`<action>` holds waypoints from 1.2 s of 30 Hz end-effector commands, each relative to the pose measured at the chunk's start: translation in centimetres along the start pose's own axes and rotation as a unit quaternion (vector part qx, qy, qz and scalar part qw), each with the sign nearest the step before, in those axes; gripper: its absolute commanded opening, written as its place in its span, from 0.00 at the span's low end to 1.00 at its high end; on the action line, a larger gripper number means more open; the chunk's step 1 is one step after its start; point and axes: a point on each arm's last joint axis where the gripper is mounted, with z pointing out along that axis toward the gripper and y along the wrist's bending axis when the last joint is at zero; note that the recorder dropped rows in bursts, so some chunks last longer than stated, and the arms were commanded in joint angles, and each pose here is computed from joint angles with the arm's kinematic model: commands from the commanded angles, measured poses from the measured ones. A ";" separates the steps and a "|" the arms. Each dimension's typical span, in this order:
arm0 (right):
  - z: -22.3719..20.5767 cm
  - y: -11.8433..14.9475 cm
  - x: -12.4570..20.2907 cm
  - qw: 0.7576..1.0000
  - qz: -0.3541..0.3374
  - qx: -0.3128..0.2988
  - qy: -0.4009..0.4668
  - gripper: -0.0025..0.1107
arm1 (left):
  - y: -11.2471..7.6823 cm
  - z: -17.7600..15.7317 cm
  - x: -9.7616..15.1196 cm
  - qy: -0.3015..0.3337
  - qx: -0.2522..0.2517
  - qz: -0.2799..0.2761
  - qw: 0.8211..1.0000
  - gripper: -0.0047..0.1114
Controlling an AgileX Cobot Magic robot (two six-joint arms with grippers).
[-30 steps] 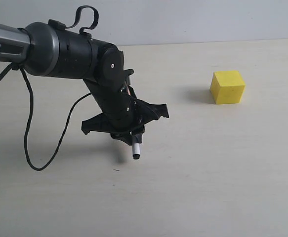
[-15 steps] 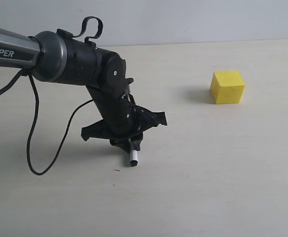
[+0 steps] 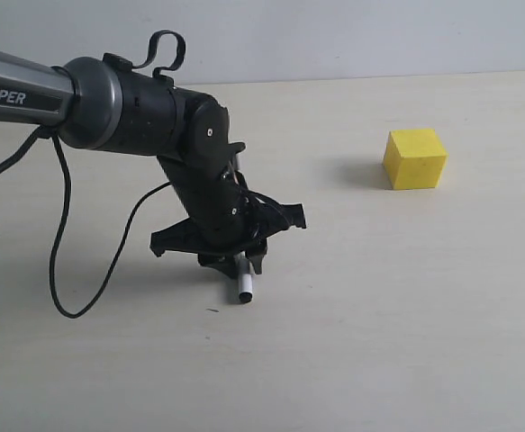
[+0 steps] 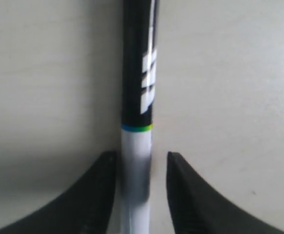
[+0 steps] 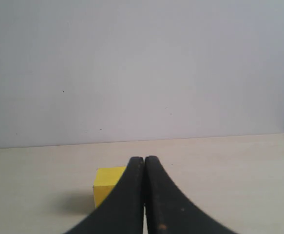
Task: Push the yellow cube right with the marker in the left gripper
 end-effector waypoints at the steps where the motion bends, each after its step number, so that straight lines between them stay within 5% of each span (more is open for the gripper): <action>1: 0.0 0.0 0.1 1.000 -0.001 0.004 -0.004 0.02 | -0.1 0.1 -0.2 -0.004 0.009 0.000 1.000 0.49; 10: 0.0 0.0 0.1 1.000 -0.001 0.004 -0.004 0.02 | 0.1 -0.1 -0.4 -0.002 0.007 0.001 1.000 0.47; 14: 0.0 0.0 0.1 1.000 -0.001 0.004 -0.004 0.02 | 0.5 -3.0 -1.9 -0.001 0.011 0.003 1.000 0.44; 16: 0.0 0.0 0.1 1.000 -0.001 0.004 -0.004 0.02 | 0.6 -5.2 -2.4 0.007 0.009 0.011 1.000 0.36; 19: 0.0 0.0 0.1 1.000 -0.001 0.004 -0.004 0.02 | 0.7 -8.7 -2.8 -0.023 0.001 0.051 0.998 0.08; 22: 0.0 0.0 0.1 1.000 -0.001 0.004 -0.004 0.02 | 0.6 -11.9 -2.9 -0.108 0.003 0.071 0.992 0.04; 26: 0.0 0.0 0.1 1.000 -0.001 0.004 -0.004 0.02 | -0.4 -14.8 -0.6 -0.228 0.054 0.128 0.964 0.04; 30: 0.0 0.0 0.1 1.000 -0.001 0.004 -0.004 0.02 | -0.3 -16.2 4.4 -0.333 0.125 0.193 0.915 0.04; 33: 0.0 0.0 0.1 1.000 -0.001 0.004 -0.004 0.02 | 0.7 -16.5 8.2 -0.361 0.190 0.247 0.879 0.04; 36: 0.0 0.0 0.1 1.000 -0.001 0.004 -0.004 0.02 | 2.5 -16.3 10.7 -0.356 0.230 0.252 0.870 0.04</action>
